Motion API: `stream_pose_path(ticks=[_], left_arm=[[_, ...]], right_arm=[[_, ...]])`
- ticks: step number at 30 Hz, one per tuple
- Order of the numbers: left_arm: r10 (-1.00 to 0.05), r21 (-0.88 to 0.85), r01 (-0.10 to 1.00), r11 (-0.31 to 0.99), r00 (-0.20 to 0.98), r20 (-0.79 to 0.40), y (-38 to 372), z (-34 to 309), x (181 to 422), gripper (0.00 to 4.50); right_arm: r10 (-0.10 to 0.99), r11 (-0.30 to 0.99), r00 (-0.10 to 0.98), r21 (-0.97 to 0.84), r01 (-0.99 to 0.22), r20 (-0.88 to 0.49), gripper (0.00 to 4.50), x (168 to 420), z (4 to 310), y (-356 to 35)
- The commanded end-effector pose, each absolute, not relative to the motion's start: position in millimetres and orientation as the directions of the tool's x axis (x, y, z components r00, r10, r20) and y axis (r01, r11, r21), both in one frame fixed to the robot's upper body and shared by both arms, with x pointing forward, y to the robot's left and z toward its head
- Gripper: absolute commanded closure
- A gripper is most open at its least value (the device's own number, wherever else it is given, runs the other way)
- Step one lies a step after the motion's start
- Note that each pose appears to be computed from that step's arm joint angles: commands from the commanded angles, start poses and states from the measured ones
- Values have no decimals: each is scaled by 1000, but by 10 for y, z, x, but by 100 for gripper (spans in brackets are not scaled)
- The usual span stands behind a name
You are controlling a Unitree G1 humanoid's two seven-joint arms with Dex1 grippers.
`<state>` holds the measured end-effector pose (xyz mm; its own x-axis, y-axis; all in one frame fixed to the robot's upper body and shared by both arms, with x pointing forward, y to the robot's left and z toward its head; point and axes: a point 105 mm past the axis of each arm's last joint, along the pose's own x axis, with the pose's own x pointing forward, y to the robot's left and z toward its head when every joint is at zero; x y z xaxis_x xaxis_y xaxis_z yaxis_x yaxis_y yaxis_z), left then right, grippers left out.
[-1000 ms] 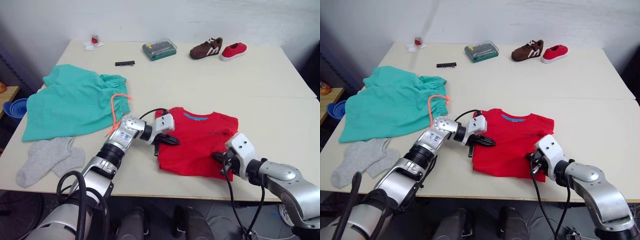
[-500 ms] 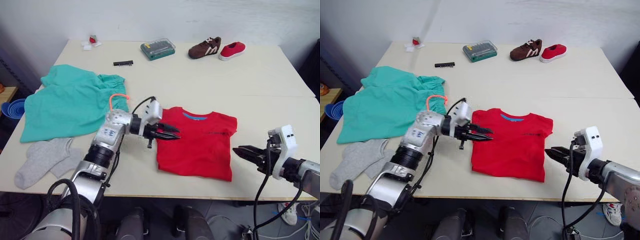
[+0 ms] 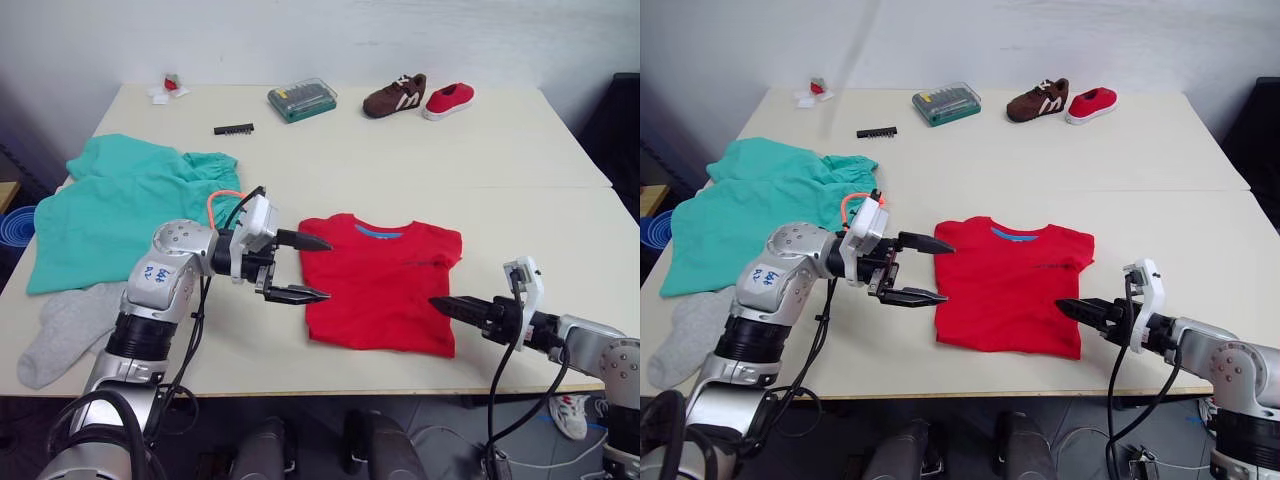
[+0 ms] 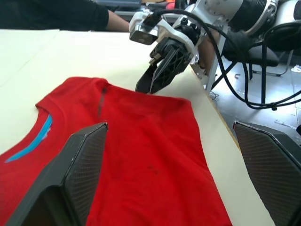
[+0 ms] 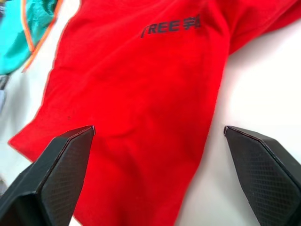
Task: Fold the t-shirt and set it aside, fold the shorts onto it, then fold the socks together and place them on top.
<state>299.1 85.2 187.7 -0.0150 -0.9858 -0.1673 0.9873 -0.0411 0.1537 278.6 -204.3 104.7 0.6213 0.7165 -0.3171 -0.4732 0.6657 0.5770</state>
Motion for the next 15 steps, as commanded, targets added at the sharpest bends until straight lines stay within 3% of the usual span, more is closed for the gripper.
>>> stream_pose_path(ticks=[1,6,7,10,15], left_arm=[[-989,208,978,-20,11,-146,892,2012,2961,2],[-986,215,976,13,48,-158,952,2017,2999,2],[-985,219,976,12,49,-164,958,2012,3001,0],[-983,229,973,10,51,-174,964,2008,3005,0],[-983,237,972,11,54,-176,955,2008,3017,0]], right_arm=[[819,542,511,644,-540,-261,0,2747,1000,-1704],[795,573,540,631,-523,-275,0,2917,934,-1668],[779,593,555,629,-504,-290,18,2948,895,-1702],[754,620,580,626,-473,-309,98,2982,852,-1778],[729,636,613,631,-444,-304,281,2983,892,-1910]])
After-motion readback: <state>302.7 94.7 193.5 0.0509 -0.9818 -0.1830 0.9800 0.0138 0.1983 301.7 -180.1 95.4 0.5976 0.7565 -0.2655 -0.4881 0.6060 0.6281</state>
